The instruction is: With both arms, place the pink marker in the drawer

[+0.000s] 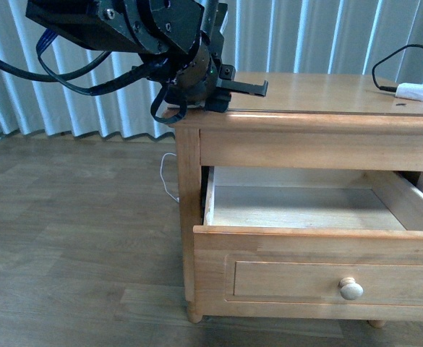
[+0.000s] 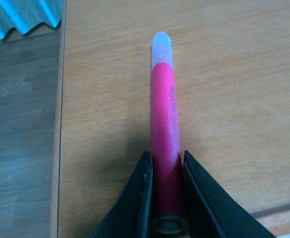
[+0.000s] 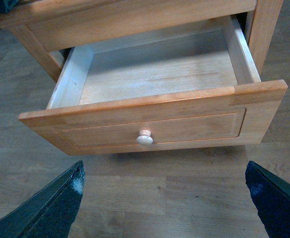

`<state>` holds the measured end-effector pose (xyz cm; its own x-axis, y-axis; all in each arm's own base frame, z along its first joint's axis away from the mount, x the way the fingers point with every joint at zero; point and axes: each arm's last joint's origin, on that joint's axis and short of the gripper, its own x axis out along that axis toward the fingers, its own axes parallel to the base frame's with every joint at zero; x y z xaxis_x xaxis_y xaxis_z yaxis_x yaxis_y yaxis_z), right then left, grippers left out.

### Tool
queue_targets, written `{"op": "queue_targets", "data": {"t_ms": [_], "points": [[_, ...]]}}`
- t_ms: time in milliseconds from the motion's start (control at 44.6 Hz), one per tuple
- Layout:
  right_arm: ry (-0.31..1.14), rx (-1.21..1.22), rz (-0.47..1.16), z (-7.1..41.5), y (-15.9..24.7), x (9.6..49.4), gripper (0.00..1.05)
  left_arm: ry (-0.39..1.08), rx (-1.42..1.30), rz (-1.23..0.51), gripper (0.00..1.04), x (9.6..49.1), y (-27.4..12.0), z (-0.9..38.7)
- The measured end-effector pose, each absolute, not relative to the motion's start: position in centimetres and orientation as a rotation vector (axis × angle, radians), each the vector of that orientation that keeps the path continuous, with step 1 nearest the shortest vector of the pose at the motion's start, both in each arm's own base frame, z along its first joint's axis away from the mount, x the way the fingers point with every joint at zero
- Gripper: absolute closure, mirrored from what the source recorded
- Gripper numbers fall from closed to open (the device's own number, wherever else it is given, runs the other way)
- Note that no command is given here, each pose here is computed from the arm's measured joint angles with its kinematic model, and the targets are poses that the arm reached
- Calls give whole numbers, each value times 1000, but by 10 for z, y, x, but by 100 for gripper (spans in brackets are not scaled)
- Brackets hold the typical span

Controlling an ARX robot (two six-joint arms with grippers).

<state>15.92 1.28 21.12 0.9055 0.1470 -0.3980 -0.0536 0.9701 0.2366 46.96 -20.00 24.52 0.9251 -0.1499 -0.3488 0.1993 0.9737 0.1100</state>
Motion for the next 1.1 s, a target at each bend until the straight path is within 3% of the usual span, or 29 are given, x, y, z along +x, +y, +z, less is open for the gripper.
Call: {"op": "queue_targets", "data": {"t_ms": [246, 627, 829, 1097], "points": [[427, 224, 105, 211, 13, 159, 9, 318, 168, -310, 90, 447, -195, 249], [427, 224, 104, 211, 13, 159, 9, 189, 217, -603, 90, 367, -191, 291], [426, 224, 104, 211, 13, 159, 9, 198, 244, -754, 90, 336, -196, 283], [426, 224, 104, 211, 13, 159, 9, 243, 276, -752, 90, 339, -200, 260]]}}
